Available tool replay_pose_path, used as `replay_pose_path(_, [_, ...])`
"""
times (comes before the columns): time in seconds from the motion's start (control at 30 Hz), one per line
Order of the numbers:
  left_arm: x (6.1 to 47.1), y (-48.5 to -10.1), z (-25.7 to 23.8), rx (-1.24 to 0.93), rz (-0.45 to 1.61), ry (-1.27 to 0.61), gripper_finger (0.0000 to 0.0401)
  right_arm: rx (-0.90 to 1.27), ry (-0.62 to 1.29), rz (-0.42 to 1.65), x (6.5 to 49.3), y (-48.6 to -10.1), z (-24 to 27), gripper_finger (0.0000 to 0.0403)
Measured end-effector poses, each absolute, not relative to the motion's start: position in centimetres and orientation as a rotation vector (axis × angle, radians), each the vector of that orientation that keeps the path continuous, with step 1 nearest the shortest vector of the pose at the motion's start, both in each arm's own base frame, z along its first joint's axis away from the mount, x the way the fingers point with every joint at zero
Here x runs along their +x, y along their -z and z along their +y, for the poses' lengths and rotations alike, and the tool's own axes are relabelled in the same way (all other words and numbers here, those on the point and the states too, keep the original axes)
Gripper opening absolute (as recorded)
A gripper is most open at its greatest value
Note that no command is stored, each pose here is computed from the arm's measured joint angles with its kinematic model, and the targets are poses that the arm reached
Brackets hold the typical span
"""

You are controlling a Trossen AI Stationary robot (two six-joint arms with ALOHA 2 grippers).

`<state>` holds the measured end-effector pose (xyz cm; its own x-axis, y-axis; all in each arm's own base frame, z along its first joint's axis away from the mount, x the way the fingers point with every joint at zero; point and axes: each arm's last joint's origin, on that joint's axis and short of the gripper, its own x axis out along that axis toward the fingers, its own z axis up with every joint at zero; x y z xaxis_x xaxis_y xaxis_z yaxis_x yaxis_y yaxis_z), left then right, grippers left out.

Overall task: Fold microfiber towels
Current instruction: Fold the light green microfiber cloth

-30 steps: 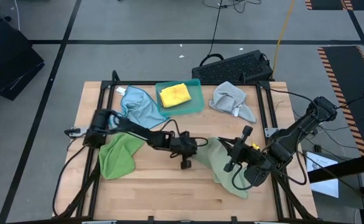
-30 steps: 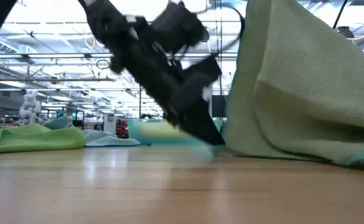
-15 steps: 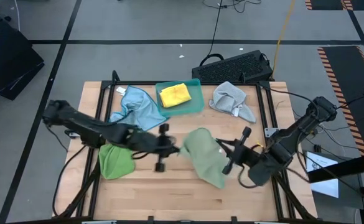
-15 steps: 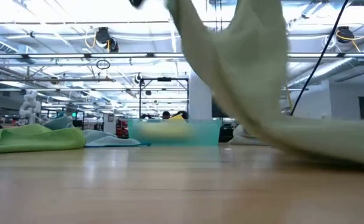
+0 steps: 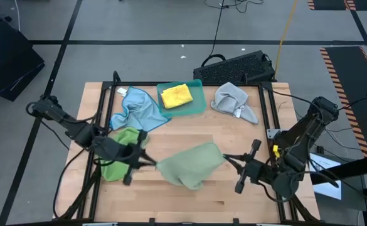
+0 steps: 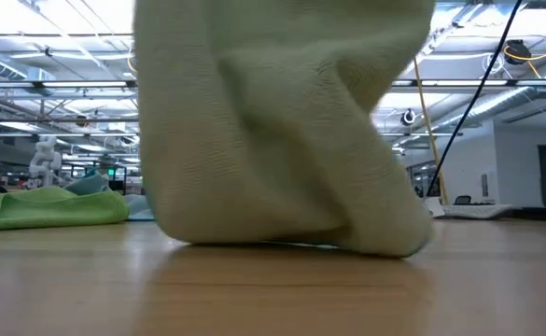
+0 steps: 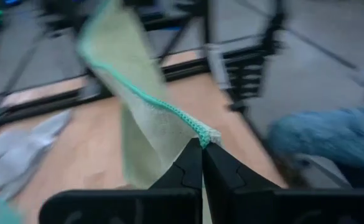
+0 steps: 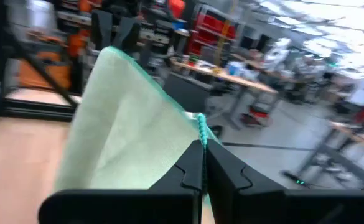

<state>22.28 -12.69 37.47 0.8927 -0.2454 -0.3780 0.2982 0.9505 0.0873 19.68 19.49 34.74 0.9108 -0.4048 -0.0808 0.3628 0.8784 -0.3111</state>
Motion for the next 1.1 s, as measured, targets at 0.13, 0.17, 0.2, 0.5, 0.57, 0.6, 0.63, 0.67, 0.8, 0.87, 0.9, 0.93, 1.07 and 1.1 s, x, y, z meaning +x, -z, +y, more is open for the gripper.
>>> replay_pose_path(0.13, [21.8,-37.8,-13.3,0.215,0.341,0.368,0.0007,-0.265,0.361,0.138,19.5,-34.8,19.8,0.0004])
replay_pose_path(0.17, [21.5,-37.9,-13.1,0.241,0.337,0.344,0.0007,-0.264,0.368,0.135,19.5,-34.9,19.8,0.0004])
replay_pose_path(0.2, [21.3,-38.0,-12.8,0.264,0.338,0.294,0.0005,-0.272,0.395,0.13,19.5,-35.0,19.7,0.0004])
replay_pose_path(0.5, [20.8,-37.9,-6.5,0.303,0.463,-0.24,0.0004,-0.411,0.736,0.164,20.4,-35.5,17.2,0.0004])
replay_pose_path(0.57, [21.3,-37.2,-5.6,0.265,0.494,-0.22,0.0005,-0.415,0.771,0.175,20.9,-35.1,16.4,0.0004])
replay_pose_path(0.6, [21.7,-36.8,-5.3,0.244,0.508,-0.198,0.0007,-0.424,0.777,0.184,21.2,-34.7,16.1,0.0004])
replay_pose_path(0.63, [22.1,-36.4,-5.1,0.228,0.519,-0.176,0.0009,-0.429,0.776,0.191,21.5,-34.1,15.7,0.0004])
replay_pose_path(0.67, [22.6,-35.9,-5.0,0.216,0.533,-0.152,0.0009,-0.434,0.772,0.201,21.8,-33.5,15.4,0.0004])
replay_pose_path(0.8, [23.9,-34.0,-5.0,0.213,0.576,-0.1,0.0004,-0.455,0.81,0.232,22.5,-31.5,13.9,0.0004])
replay_pose_path(0.87, [24.5,-33.4,-4.9,0.226,0.576,-0.108,0.0007,-0.476,0.831,0.251,22.6,-30.5,13.1,0.0004])
replay_pose_path(0.9, [24.8,-32.9,-4.7,0.23,0.586,-0.117,0.0009,-0.485,0.838,0.259,22.5,-30.1,12.8,0.0004])
replay_pose_path(0.93, [25.2,-32.5,-4.6,0.231,0.593,-0.125,0.0009,-0.49,0.848,0.266,22.5,-29.6,12.4,0.0004])
replay_pose_path(1.07, [26.6,-31.1,-3.5,0.24,0.613,-0.167,0.0004,-0.498,0.881,0.285,21.9,-27.8,11.0,0.0004])
replay_pose_path(1.1, [27.0,-31.0,-3.3,0.233,0.603,-0.17,0.0005,-0.491,0.886,0.284,21.7,-27.5,10.8,0.0004])
